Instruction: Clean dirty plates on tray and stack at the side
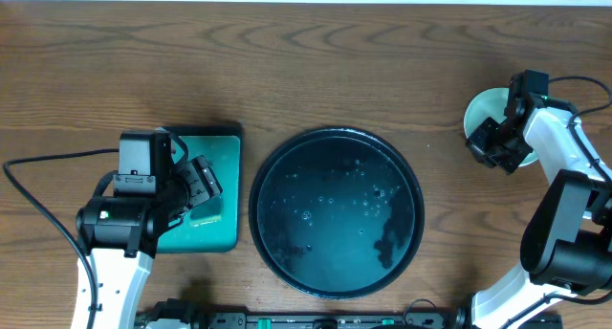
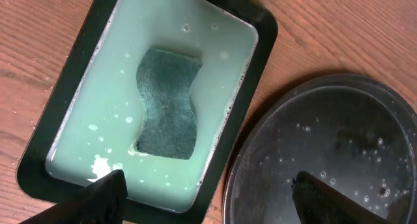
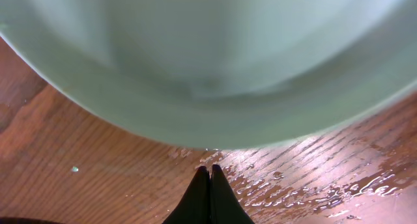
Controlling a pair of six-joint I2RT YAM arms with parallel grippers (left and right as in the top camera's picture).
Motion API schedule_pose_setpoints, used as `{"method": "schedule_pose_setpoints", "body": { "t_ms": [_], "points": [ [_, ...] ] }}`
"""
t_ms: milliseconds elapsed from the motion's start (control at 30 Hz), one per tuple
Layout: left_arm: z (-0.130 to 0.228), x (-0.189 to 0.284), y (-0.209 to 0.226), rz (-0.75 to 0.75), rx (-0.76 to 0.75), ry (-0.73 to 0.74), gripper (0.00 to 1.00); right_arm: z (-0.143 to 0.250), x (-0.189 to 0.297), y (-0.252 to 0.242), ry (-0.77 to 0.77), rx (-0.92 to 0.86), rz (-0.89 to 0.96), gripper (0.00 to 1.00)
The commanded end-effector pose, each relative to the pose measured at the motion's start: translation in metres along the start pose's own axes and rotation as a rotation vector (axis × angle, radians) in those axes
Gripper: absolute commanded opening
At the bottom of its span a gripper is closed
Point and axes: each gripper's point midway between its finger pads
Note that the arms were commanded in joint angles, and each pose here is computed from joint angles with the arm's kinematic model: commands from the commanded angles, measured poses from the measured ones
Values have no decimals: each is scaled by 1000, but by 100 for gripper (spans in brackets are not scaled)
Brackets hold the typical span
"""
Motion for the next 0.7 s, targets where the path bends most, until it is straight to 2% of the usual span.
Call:
{"method": "schedule_pose_setpoints", "body": {
  "t_ms": [0, 233, 467, 533, 600, 667],
  "points": [
    [-4, 4, -1, 0, -12, -14, 82, -6, -1, -5, -28, -19, 26, 1],
    [-4, 4, -1, 0, -12, -15, 82, -17, 4, -6, -71, -16, 25, 1],
    [-17, 23, 5, -36, -60, -105, 82, -29, 59, 14, -204, 130, -81, 1],
    [-20, 31, 3, -27, -74, -137, 82, -31, 81, 20, -260, 175, -122, 10],
    [-22, 40, 5, -34, -75, -175, 82, -30, 102, 23, -308, 225, -152, 38],
    [-22, 47, 8, -45, -78, -200, 82, -28, 118, 24, -342, 264, -170, 58]
  ]
}}
Point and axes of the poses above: each gripper's point midway between its finger pads, its own x axis back along the fingers, its own y axis along the line the jaws close on, z = x × y, and after that the axes turned 11 degrees about -x, right-handed
